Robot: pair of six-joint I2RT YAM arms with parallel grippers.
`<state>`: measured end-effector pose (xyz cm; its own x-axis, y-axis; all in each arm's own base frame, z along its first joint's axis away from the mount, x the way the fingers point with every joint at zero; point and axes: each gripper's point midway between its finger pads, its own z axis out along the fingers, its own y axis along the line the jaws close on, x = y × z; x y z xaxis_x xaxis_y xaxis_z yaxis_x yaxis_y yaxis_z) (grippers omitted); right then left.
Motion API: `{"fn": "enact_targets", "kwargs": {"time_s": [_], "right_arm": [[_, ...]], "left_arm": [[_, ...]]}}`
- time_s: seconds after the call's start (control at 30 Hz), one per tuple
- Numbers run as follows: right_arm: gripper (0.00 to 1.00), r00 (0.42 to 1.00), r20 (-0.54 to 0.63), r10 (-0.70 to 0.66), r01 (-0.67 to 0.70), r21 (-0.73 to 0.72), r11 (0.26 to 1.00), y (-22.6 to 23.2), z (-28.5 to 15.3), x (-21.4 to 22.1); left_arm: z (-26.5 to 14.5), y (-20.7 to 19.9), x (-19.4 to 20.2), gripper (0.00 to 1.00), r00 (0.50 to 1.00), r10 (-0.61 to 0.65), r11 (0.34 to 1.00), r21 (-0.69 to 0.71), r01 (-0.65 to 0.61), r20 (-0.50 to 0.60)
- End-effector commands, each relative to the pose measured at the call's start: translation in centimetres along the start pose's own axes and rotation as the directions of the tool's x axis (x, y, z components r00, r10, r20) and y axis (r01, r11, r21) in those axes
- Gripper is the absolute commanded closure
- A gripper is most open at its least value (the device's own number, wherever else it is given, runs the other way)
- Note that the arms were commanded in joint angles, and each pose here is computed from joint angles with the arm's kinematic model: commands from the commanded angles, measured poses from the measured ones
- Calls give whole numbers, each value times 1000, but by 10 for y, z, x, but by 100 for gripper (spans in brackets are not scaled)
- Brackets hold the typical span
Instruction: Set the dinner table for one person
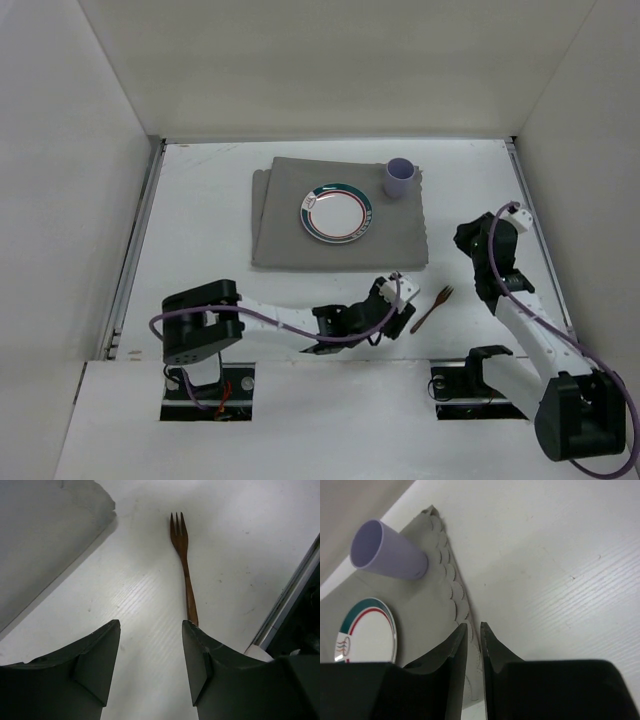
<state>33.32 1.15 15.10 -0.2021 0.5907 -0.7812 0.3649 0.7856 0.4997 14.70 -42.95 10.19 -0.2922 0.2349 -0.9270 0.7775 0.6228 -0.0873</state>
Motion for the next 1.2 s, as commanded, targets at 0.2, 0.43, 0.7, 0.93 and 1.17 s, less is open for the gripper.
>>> {"fn": "enact_targets", "kwargs": {"time_s": [0.2,0.43,0.7,0.93,1.17], "right_arm": [[71,985,97,145,-131,-135,982,16,0,-18],[68,984,92,153,-136,-176,975,24,-7,-20],[68,984,82,161,-144,-183,973,25,-7,-18],[68,980,94,173,-152,-203,967,28,-12,-22],[66,979,97,178,-156,-202,967,27,-12,-23]], "left_arm": [[49,-36,8,48,994,112,994,-2,-112,-17],[69,-48,18,48,992,118,993,15,-117,-37],[84,-49,36,57,987,137,991,9,-137,-83],[90,-44,56,81,979,158,987,11,-158,-132],[60,-27,28,93,985,154,987,-44,-158,-75]]}}
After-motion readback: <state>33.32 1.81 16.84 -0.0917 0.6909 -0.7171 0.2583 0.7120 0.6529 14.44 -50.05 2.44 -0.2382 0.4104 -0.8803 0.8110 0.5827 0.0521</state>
